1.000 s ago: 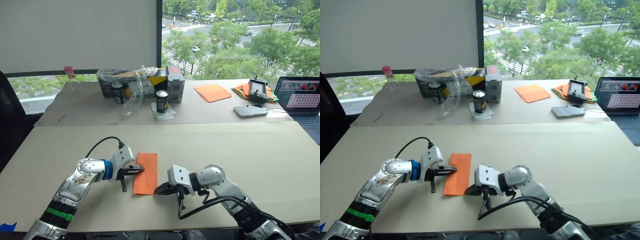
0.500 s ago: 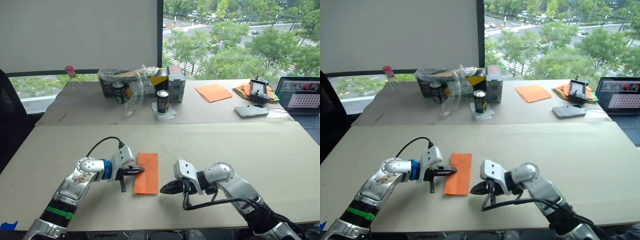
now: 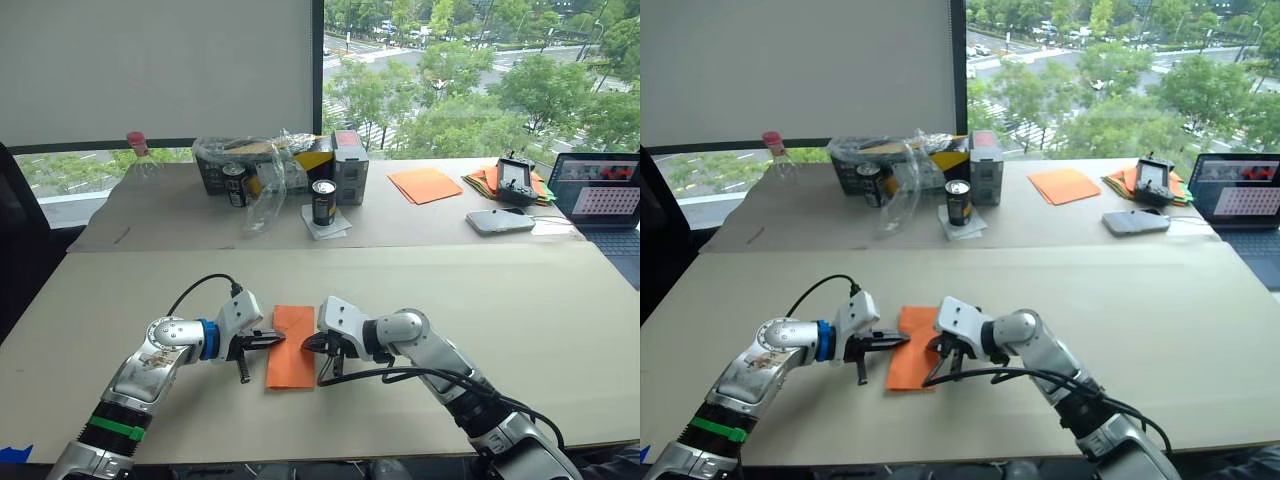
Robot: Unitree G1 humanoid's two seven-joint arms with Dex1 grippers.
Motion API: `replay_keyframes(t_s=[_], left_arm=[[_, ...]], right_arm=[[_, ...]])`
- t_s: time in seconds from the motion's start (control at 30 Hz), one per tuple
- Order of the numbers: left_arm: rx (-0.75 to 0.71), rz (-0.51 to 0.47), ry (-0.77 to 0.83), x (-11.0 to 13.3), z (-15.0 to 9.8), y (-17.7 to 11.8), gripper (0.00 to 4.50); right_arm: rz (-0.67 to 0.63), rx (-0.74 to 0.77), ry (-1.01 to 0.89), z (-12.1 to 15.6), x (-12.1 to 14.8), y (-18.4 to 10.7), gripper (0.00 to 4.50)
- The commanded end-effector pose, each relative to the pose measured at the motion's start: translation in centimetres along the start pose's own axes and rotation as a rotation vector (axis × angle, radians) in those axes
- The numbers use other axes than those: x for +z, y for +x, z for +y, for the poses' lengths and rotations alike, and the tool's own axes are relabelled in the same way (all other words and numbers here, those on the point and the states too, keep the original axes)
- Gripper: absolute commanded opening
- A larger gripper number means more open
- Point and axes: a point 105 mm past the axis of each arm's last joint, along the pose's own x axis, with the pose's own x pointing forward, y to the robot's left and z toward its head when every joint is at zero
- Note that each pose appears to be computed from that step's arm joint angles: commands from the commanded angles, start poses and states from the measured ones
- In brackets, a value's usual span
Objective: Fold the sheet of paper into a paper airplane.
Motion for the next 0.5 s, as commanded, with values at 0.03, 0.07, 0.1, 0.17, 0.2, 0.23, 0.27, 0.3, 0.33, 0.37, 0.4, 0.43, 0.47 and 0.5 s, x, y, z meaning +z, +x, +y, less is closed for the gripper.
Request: replay_keyframes(t_s=[0.03,0.07,0.1,0.17,0.2,0.23,0.27,0.3,0.33,0.37,0.4,0.43,0.47,0.5], left_arm=[[0.04,-0.047,0.009,1.6,0.2,-1.3,0.0],[0.051,-0.05,0.006,1.7,0.2,-1.6,0.0],[0.063,-0.05,0.003,1.6,0.3,-1.9,0.0],[0.096,-0.067,-0.022,1.7,0.5,-2.6,0.0],[0.108,-0.076,-0.032,1.7,0.7,-2.8,0.0],[0.119,-0.085,-0.046,1.8,0.8,-3.1,0.0],[0.136,-0.13,-0.095,2.6,1.1,-3.6,0.0],[0.145,-0.162,-0.128,3.2,1.3,-4.1,0.0],[0.155,-0.182,-0.153,3.6,1.5,-4.6,0.0],[0.164,-0.189,-0.164,3.7,1.7,-4.9,0.0],[0.161,-0.175,-0.157,3.6,1.7,-5.2,0.0],[0.157,-0.159,-0.148,3.4,1.7,-5.3,0.0],[0.153,-0.147,-0.142,3.2,1.7,-5.5,0.0],[0.151,-0.12,-0.127,2.9,1.8,-5.6,0.0]], right_arm=[[0.064,-0.016,0.053,0.1,-2.2,0.2,0.02],[0.057,-0.015,0.061,0.1,-2.2,0.1,0.02],[0.043,-0.016,0.064,0.1,-2.0,0.1,0.02],[-0.015,-0.02,0.047,-0.2,-0.9,-0.2,0.02],[-0.043,-0.018,0.033,-0.4,-0.2,-0.4,0.02],[-0.067,-0.024,0.025,-0.6,0.3,-0.6,0.02],[-0.109,-0.03,0.015,-0.9,1.3,-1.2,0.02],[-0.138,-0.046,0.022,-1.3,2.0,-1.8,0.02],[-0.161,-0.064,0.037,-1.7,2.6,-2.4,0.02],[-0.183,-0.068,0.053,-1.9,3.2,-2.9,0.02],[-0.194,-0.06,0.059,-1.9,3.6,-3.6,0.02],[-0.197,-0.053,0.057,-1.9,3.9,-4.1,0.02],[-0.198,-0.048,0.055,-1.8,4.1,-4.4,0.02],[-0.196,-0.046,0.05,-1.8,4.3,-5.1,0.02]])
